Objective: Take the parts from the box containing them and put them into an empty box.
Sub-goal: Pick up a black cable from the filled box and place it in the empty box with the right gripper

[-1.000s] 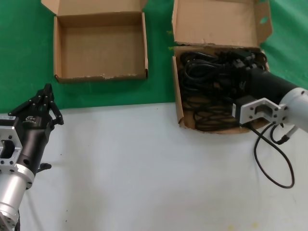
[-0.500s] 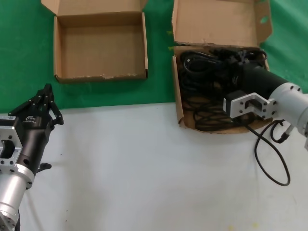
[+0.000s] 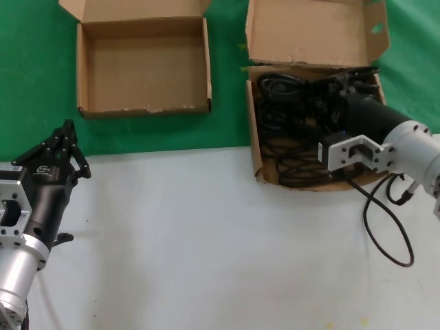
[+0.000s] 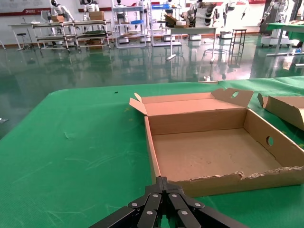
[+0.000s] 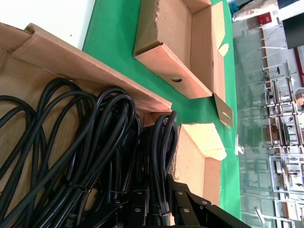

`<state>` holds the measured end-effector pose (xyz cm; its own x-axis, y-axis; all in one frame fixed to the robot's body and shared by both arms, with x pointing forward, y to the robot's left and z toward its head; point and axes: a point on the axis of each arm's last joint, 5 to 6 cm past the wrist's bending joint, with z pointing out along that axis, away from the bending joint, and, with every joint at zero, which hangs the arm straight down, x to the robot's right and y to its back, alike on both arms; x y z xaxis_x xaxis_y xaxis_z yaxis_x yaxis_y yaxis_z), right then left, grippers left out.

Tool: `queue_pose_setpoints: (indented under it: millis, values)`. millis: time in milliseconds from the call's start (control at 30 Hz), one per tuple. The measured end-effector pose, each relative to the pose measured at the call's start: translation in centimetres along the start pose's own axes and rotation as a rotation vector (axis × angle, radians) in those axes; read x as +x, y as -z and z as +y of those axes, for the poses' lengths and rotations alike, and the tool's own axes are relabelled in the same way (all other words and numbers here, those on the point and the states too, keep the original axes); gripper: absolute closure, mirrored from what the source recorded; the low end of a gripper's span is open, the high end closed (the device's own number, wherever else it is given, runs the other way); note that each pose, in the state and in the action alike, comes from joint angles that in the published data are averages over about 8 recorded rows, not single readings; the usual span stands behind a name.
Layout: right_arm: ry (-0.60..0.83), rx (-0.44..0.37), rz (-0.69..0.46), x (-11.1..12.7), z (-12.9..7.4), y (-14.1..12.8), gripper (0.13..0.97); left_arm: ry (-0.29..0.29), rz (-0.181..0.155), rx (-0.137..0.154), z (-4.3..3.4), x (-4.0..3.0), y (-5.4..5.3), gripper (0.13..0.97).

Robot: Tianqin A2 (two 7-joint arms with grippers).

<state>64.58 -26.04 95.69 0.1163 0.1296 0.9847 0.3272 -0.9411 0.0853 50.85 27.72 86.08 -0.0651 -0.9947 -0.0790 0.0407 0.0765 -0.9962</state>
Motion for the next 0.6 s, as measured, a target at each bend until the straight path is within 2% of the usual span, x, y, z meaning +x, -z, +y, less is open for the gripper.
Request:
queue_pose_setpoints:
  millis: [133, 267, 400, 600]
  values:
    - [0.002, 0.002, 0.004, 0.2, -0.1, 0.4, 0.881, 0.0, 0.0, 0.0, 0.0, 0.0, 0.0, 0.952]
    - [0.009, 0.008, 0.027, 1.2, -0.3, 1.2, 0.881, 0.0, 0.0, 0.0, 0.0, 0.0, 0.0, 0.952]
    - [0.022, 0.036, 0.074, 3.1, -0.9, 2.2, 0.883, 0.0, 0.0, 0.0, 0.0, 0.0, 0.0, 0.952]
    - [0.041, 0.133, 0.171, 7.0, -2.6, 3.1, 0.883, 0.0, 0.0, 0.0, 0.0, 0.0, 0.0, 0.952]
